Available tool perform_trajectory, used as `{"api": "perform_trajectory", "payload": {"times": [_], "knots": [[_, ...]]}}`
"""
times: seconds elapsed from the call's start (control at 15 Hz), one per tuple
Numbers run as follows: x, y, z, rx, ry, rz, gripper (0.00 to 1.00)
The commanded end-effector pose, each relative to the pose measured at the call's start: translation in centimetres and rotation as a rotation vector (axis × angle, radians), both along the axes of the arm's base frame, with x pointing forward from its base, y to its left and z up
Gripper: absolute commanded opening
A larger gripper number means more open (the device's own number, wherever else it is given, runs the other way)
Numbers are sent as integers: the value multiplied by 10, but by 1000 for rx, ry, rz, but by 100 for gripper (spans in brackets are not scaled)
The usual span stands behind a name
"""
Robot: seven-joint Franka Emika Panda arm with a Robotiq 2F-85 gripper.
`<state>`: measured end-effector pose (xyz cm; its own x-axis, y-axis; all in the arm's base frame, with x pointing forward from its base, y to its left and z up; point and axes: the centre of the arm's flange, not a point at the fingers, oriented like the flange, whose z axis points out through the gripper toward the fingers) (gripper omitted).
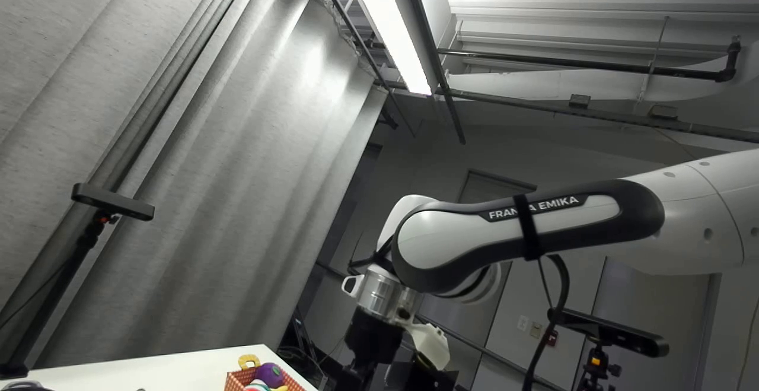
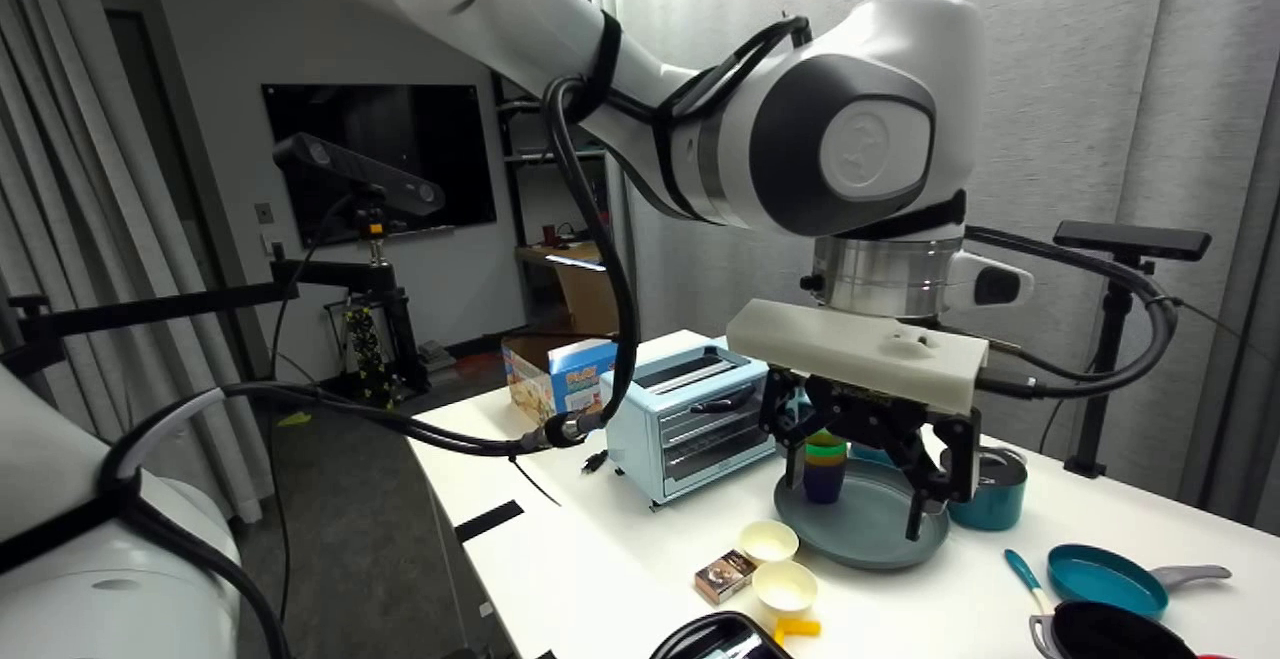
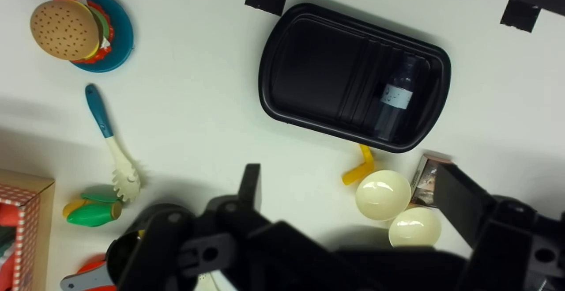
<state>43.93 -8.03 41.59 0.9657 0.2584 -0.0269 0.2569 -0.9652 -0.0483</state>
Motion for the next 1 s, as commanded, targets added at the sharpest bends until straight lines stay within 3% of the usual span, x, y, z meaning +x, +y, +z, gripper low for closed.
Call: {"api": "perform_trajectory", "payload": {"times": [0.0,0.53,0.93], "knots": [[21,-12,-9,0,14,45,100],[67,-5,-55,29,37,155,100],[110,27,-87,77,54,227,100]]}}
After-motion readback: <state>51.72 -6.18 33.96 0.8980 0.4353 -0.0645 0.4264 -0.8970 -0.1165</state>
